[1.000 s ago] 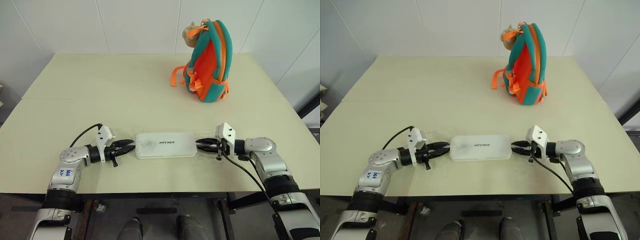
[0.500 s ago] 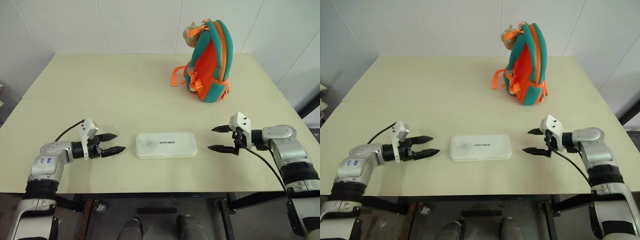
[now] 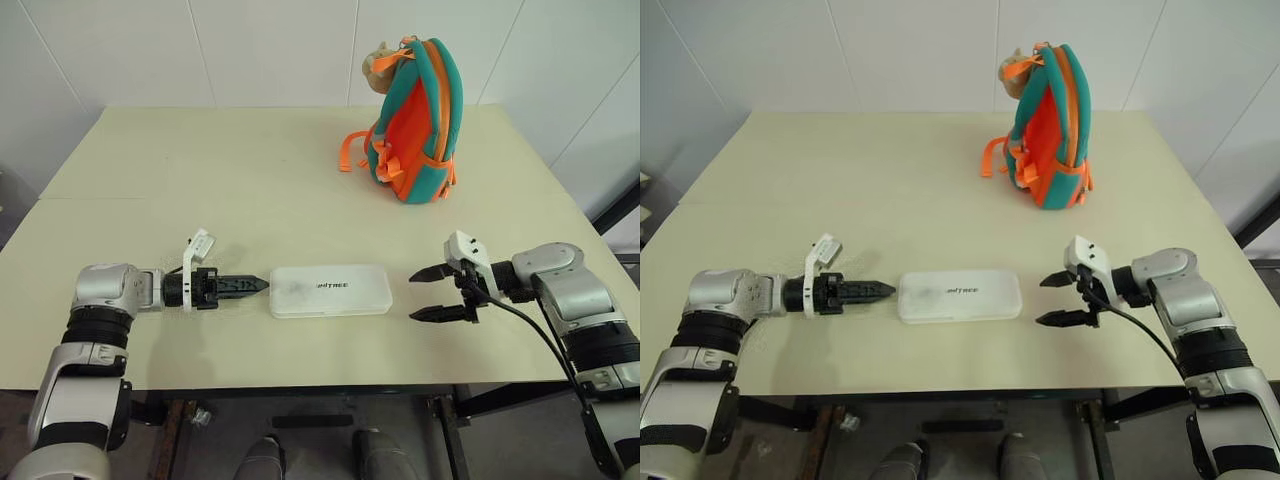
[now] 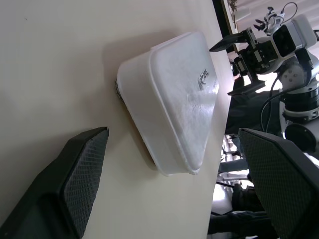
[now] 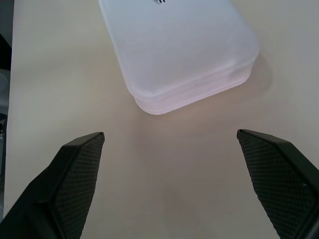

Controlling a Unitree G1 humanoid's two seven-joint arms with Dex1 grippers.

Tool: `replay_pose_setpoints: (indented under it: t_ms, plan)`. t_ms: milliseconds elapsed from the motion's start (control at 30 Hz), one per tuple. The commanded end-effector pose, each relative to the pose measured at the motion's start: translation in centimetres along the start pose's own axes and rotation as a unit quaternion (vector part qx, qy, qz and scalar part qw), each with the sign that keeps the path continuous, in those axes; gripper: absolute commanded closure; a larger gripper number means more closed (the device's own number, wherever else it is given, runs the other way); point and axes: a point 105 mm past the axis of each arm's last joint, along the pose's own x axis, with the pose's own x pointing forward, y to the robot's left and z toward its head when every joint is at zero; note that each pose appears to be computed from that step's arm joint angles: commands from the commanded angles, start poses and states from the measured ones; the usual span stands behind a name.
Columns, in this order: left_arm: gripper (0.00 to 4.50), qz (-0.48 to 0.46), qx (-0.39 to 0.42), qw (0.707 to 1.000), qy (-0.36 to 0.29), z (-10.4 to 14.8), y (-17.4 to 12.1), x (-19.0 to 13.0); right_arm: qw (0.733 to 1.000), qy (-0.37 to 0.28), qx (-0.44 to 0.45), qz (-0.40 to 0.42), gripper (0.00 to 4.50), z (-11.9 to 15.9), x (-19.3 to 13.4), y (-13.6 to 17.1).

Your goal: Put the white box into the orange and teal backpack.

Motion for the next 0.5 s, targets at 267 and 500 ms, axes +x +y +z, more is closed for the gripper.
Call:
replay_pose_setpoints:
  t_ms: [267,500]
  plan:
    - [0.03,0.008,-0.023,1.0,0.009,0.0,0.6,1.8,0.999,-0.028,-0.001,-0.029,0.0,1.0,1.4,-2.0]
    - [0.03,-0.017,-0.037,0.999,0.017,0.0,0.1,3.4,0.999,-0.046,-0.014,-0.013,0.0,1.6,2.7,-1.6]
